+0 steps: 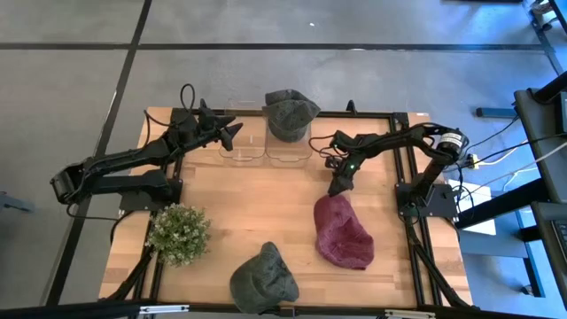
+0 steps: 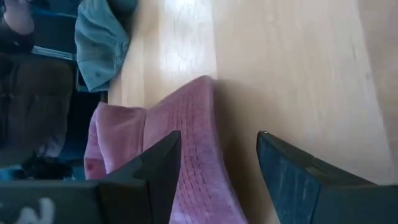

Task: Pick & Place hat
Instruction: Put the maroon cap into the left transparent bin

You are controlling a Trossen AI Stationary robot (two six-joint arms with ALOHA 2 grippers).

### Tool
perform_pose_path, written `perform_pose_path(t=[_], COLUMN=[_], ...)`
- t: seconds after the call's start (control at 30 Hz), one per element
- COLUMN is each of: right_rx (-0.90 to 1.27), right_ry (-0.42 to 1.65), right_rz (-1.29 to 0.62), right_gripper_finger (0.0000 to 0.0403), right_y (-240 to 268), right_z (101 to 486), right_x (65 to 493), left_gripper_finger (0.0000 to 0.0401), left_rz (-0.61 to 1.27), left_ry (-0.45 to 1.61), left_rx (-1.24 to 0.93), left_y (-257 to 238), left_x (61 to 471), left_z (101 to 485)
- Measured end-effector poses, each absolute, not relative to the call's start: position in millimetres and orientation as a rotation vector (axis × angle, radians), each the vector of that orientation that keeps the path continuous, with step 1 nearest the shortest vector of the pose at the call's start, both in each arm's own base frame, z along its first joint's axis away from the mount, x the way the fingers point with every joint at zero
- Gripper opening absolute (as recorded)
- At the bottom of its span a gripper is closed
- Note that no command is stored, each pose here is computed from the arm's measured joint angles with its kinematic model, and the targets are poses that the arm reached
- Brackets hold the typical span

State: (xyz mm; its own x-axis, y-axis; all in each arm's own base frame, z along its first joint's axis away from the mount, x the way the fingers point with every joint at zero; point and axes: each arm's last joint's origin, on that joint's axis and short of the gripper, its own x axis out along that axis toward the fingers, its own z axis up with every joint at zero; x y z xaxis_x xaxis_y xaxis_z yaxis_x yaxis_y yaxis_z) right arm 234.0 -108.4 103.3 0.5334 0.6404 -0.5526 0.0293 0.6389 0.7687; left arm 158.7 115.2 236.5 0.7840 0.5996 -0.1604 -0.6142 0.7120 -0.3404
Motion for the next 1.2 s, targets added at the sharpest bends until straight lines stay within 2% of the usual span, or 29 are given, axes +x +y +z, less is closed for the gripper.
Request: perform_pose_path(t=[0.33,0.43,0.53,0.77,0.83,1.0,1.2], right_rx=[0.798,0.797,0.799,0.836,0.867,0.98,0.932], right_ry=[0.983,0.994,1.007,0.987,0.96,0.972,0.945], right_rz=[0.5,0.507,0.513,0.564,0.602,0.585,0.562], right_gripper_finger=[0.0209,0.0197,0.0165,0.004,0.0017,0.0017,0.0017], right_y=[-93,-91,-88,-86,-86,-88,-87], right_z=[103,103,103,104,106,108,136], right_x=[237,237,237,237,237,234,228], left_gripper_finger=[0.0227,0.0227,0.0227,0.0227,0.0227,0.0227,0.0227], left_rz=[0.676,0.677,0.676,0.677,0.677,0.676,0.674], left_ry=[0.039,0.04,0.04,0.04,0.04,0.04,0.025], left_rx=[-0.39,-0.388,-0.388,-0.388,-0.388,-0.388,-0.386], left_y=[115,115,115,115,115,115,115], left_x=[159,159,159,159,159,159,159], left_z=[236,236,236,236,236,236,238])
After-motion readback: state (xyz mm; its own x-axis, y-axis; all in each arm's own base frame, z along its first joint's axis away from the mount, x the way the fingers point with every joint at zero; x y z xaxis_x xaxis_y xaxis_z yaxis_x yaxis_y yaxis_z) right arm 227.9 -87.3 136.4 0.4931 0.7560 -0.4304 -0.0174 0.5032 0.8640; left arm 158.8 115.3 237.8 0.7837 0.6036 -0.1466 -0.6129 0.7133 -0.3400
